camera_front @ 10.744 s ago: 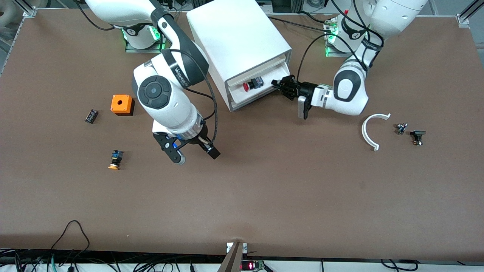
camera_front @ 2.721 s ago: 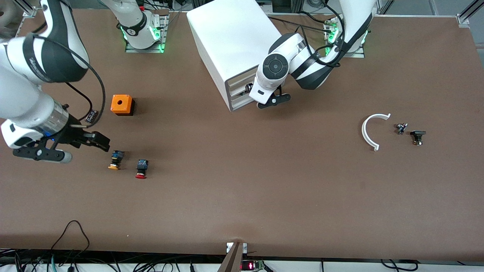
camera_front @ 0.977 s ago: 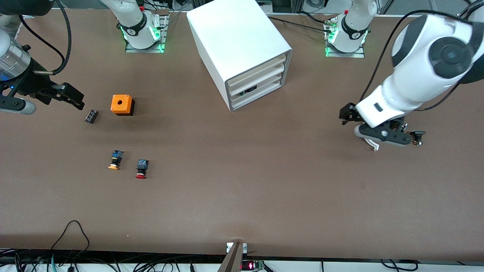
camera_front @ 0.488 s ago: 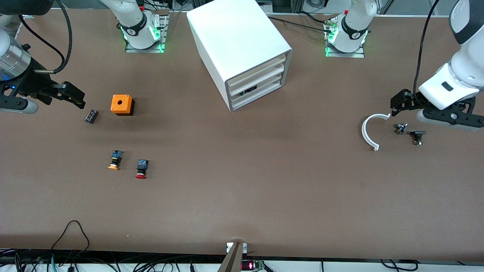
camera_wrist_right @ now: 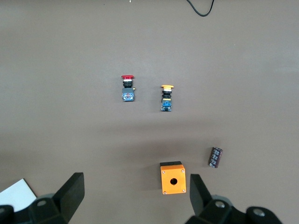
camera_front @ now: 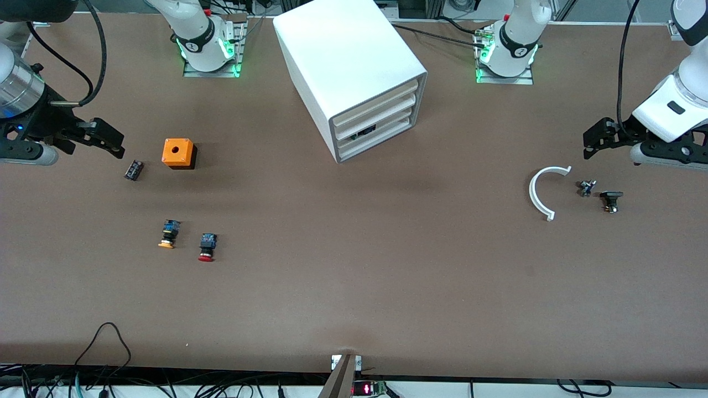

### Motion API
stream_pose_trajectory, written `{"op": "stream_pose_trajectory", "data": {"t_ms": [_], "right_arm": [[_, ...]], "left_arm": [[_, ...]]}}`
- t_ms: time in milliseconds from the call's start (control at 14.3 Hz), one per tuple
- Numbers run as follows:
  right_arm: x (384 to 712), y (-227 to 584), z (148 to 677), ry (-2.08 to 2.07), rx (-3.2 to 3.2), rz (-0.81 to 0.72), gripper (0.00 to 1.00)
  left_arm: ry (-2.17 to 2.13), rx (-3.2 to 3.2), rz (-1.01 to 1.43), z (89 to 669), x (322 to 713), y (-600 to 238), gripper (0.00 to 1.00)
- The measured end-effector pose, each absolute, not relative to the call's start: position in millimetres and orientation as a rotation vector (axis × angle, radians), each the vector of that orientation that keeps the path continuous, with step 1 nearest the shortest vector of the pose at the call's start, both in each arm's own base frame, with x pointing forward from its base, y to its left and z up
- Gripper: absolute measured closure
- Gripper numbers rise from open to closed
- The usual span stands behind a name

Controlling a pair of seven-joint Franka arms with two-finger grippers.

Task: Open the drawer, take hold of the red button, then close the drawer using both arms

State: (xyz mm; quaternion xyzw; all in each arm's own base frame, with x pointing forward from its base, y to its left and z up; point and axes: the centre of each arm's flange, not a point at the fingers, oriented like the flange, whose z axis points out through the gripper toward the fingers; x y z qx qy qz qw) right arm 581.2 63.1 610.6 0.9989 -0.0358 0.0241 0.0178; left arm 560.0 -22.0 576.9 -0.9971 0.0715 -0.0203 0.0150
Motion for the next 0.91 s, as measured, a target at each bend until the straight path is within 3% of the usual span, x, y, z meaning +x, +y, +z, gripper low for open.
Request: {"op": "stream_pose_trajectory", "data": {"t_ms": [907], "right_arm": [[581.2, 62.7, 611.5, -0.112, 3.105, 0.077, 0.0]], "left_arm": [[0.22, -3.104, -0.034, 573.5, 558.3, -21.2, 0.0]]}}
